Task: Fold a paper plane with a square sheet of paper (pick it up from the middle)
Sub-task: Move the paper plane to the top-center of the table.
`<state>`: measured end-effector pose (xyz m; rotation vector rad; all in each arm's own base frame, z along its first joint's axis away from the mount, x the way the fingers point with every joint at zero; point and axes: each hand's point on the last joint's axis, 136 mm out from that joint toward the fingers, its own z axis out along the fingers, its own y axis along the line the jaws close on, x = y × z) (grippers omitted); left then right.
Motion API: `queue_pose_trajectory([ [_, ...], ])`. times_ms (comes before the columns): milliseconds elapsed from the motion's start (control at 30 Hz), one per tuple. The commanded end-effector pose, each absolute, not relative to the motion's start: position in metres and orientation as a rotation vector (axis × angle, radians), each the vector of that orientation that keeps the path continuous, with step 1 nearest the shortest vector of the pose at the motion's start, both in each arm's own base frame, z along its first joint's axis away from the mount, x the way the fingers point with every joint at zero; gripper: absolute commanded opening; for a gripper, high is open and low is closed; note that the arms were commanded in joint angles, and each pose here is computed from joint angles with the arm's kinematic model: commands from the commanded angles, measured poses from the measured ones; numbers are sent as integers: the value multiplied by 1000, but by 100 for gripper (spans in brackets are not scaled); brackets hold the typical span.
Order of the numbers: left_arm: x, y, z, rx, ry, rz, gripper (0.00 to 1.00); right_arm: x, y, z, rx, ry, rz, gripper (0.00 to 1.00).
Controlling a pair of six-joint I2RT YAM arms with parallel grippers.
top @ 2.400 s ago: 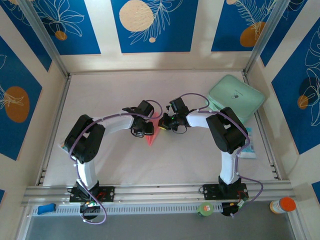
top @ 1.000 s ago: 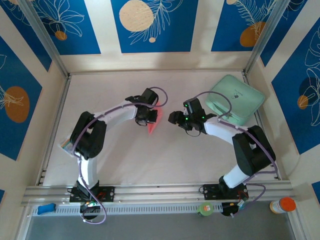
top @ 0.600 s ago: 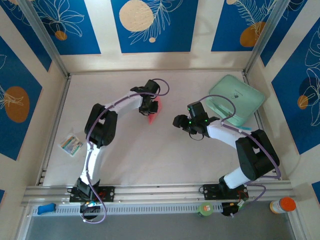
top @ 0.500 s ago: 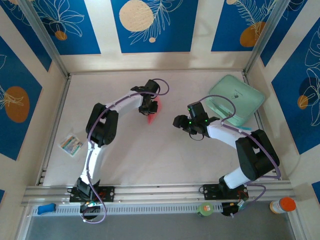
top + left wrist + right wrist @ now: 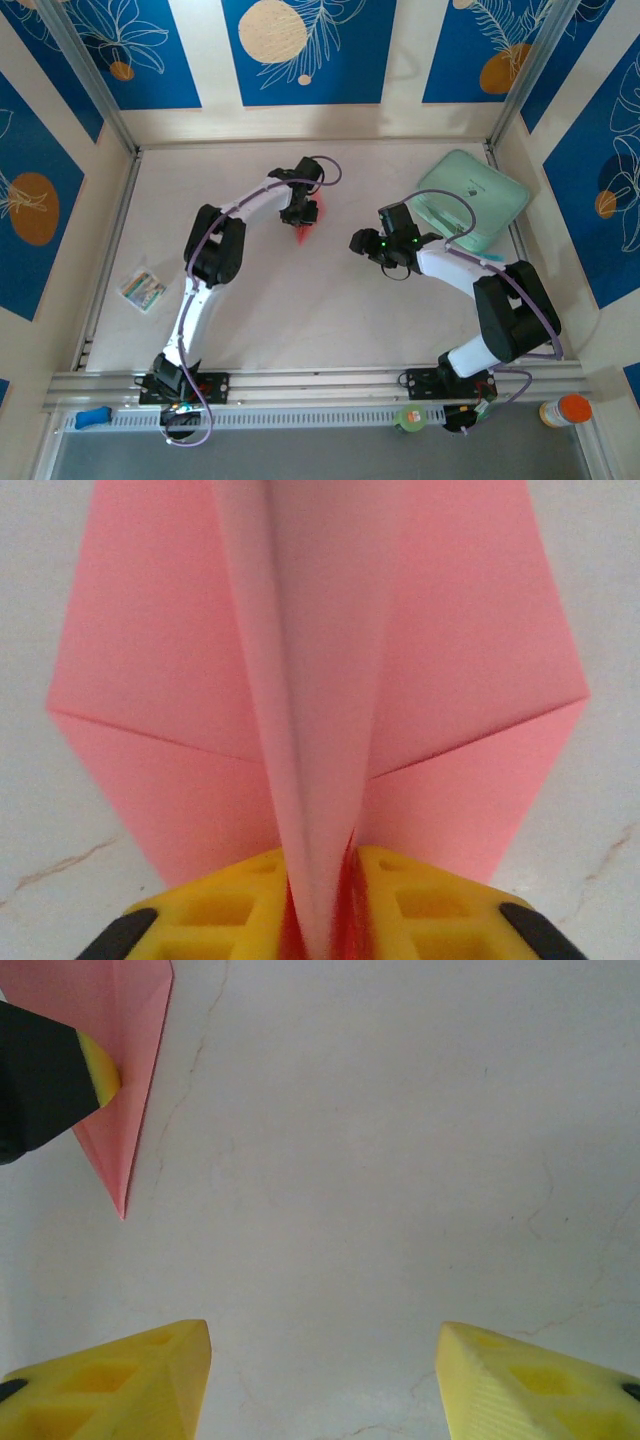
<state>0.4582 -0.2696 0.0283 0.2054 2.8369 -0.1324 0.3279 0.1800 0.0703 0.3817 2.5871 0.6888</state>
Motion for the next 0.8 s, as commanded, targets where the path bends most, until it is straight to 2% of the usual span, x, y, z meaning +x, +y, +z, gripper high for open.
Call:
queue_pose_trajectory([
  [0, 459, -258, 26, 163, 2863, -72, 25, 327, 177, 78, 382, 2576, 683, 61],
  [767, 462, -239, -12, -149, 2897, 29, 46, 325, 175, 75, 383, 2577, 677, 61],
])
